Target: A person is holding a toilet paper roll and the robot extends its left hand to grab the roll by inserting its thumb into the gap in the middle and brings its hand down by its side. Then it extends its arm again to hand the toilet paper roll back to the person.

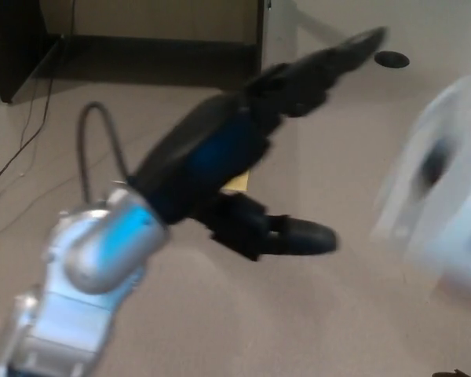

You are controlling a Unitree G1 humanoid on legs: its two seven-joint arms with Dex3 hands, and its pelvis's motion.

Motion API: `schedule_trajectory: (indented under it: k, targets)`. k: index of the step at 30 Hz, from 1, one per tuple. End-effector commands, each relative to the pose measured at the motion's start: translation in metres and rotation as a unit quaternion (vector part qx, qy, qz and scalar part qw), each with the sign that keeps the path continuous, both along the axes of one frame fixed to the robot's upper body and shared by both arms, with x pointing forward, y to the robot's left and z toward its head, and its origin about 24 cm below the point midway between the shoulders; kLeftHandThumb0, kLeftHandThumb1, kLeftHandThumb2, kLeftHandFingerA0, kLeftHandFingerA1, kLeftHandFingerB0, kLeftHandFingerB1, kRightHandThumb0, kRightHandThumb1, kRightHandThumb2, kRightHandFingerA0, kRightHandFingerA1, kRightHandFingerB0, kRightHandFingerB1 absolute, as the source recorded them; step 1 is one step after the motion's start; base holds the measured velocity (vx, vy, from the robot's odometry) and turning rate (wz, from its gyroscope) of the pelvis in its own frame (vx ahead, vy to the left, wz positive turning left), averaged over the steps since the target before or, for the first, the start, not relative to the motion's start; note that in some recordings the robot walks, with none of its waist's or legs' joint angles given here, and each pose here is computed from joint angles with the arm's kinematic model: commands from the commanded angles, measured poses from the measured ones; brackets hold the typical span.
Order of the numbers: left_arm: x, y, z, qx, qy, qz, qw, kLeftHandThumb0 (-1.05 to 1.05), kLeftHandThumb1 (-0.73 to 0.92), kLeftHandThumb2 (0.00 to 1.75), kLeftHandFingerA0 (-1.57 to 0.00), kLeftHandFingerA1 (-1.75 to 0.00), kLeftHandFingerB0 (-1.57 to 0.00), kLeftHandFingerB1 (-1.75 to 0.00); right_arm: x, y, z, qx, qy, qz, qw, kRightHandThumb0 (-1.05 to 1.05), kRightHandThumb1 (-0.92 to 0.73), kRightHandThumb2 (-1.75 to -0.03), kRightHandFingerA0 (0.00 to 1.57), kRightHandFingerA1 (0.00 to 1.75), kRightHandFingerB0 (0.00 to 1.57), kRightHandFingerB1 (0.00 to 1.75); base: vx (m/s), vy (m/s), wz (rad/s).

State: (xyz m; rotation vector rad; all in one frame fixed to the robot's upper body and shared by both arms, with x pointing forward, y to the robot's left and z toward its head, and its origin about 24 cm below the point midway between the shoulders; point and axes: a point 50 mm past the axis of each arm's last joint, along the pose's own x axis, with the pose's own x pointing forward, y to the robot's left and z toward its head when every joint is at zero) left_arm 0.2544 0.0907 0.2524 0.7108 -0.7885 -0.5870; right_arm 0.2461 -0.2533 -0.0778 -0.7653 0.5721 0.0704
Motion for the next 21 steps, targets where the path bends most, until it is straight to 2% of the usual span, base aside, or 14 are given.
schedule_trajectory:
  k: [1, 2, 3, 4, 5, 6, 7, 8, 9, 12, 13, 14, 15, 21]
  targets:
    - [0.002, 0.027, 0.002, 0.017, 0.056, -0.024, 0.998, -0.59, 0.35, 0.77, 0.00, -0.13, 0.00, -0.11, -0.004, -0.010, 0.000, -0.009, 0.006, -0.011, 1.000, -0.39, -0.59, -0.58, 0.73, 0.48, 0.19, 0.28, 0.00, 0.000, 0.00]
    - [0.001, 0.026, 0.000, 0.017, 0.060, -0.028, 0.998, -0.59, 0.35, 0.77, 0.00, -0.13, 0.00, -0.11, -0.008, -0.011, -0.002, -0.009, 0.009, -0.014, 1.000, -0.39, -0.59, -0.58, 0.73, 0.48, 0.19, 0.28, 0.00, 0.000, 0.00]
    - [-0.002, 0.035, -0.004, 0.015, 0.071, -0.014, 0.997, -0.65, 0.33, 0.69, 0.00, -0.13, 0.00, -0.05, -0.016, -0.013, -0.006, -0.010, 0.017, -0.014, 1.000, -0.38, -0.59, -0.58, 0.70, 0.48, 0.19, 0.28, 0.00, 0.000, 0.00]
    - [-0.003, 0.039, -0.005, 0.009, 0.079, -0.012, 0.997, -0.65, 0.40, 0.53, 0.00, -0.21, 0.00, -0.09, -0.017, -0.014, -0.007, -0.010, 0.018, -0.017, 1.000, -0.39, -0.59, -0.58, 0.73, 0.48, 0.18, 0.28, 0.00, 0.000, 0.00]
    - [-0.002, 0.044, -0.007, 0.000, 0.091, -0.012, 0.996, -0.65, 0.40, 0.53, 0.00, -0.21, 0.00, -0.09, -0.018, -0.016, -0.007, -0.010, 0.018, -0.021, 1.000, -0.39, -0.59, -0.58, 0.73, 0.48, 0.18, 0.28, 0.00, 0.000, 0.00]
    - [-0.002, 0.054, -0.010, -0.008, 0.100, 0.000, 0.995, -0.56, 0.33, 0.76, -0.01, -0.17, 0.00, -0.11, -0.016, -0.016, -0.005, -0.004, 0.012, -0.026, 1.000, -0.37, -0.59, -0.58, 0.75, 0.49, 0.19, 0.28, 0.00, 0.000, 0.00]
    - [0.000, 0.059, -0.013, -0.010, 0.100, 0.007, 0.995, -0.62, 0.31, 0.68, -0.04, -0.18, 0.00, -0.05, -0.013, -0.018, -0.002, -0.005, 0.007, -0.027, 1.000, -0.37, -0.59, -0.58, 0.74, 0.49, 0.19, 0.28, 0.00, 0.000, 0.00]
    - [-0.002, 0.070, -0.023, -0.019, 0.115, 0.023, 0.993, -0.62, 0.31, 0.68, -0.03, -0.18, 0.00, -0.05, -0.015, -0.021, -0.002, -0.009, 0.009, -0.028, 1.000, -0.36, -0.58, -0.58, 0.73, 0.49, 0.19, 0.28, 0.00, 0.000, 0.00]
    - [-0.005, 0.084, -0.039, -0.042, 0.151, 0.031, 0.987, -0.53, 0.33, 0.75, 0.00, -0.19, 0.00, -0.13, -0.018, -0.022, -0.004, -0.008, 0.010, -0.028, 1.000, -0.34, -0.58, -0.57, 0.72, 0.50, 0.20, 0.28, 0.00, 0.000, 0.00]
    - [-0.016, 0.113, -0.077, -0.067, 0.201, 0.078, 0.974, -0.52, 0.33, 0.75, 0.00, -0.26, 0.00, -0.15, -0.024, -0.025, -0.006, -0.011, 0.016, -0.027, 0.999, -0.36, -0.58, -0.57, 0.74, 0.49, 0.20, 0.28, 0.00, 0.000, 0.00]
    - [-0.020, 0.124, -0.094, -0.078, 0.221, 0.100, 0.967, -0.57, 0.38, 0.54, -0.02, -0.27, 0.00, -0.18, -0.023, -0.025, -0.005, -0.011, 0.014, -0.028, 0.999, -0.37, -0.58, -0.58, 0.74, 0.49, 0.20, 0.28, 0.00, 0.000, 0.00]
    - [-0.022, 0.131, -0.105, -0.083, 0.230, 0.114, 0.963, -0.57, 0.38, 0.54, -0.02, -0.27, 0.00, -0.18, -0.022, -0.026, -0.004, -0.012, 0.014, -0.028, 0.999, -0.37, -0.58, -0.58, 0.74, 0.49, 0.20, 0.28, 0.00, 0.000, 0.00]
    - [-0.024, 0.141, -0.122, -0.092, 0.249, 0.139, 0.954, -0.47, 0.31, 0.72, 0.00, -0.28, 0.00, -0.17, -0.020, -0.027, -0.003, -0.012, 0.012, -0.029, 0.999, -0.37, -0.58, -0.58, 0.74, 0.49, 0.20, 0.28, 0.00, 0.000, 0.00]
    - [-0.066, 0.202, -0.227, -0.130, 0.372, 0.304, 0.867, -0.51, 0.33, 0.73, -0.01, -0.29, 0.00, -0.18, -0.021, -0.028, -0.003, -0.015, 0.017, -0.034, 0.999, -0.38, -0.58, -0.58, 0.74, 0.50, 0.20, 0.28, 0.00, 0.000, 0.00]
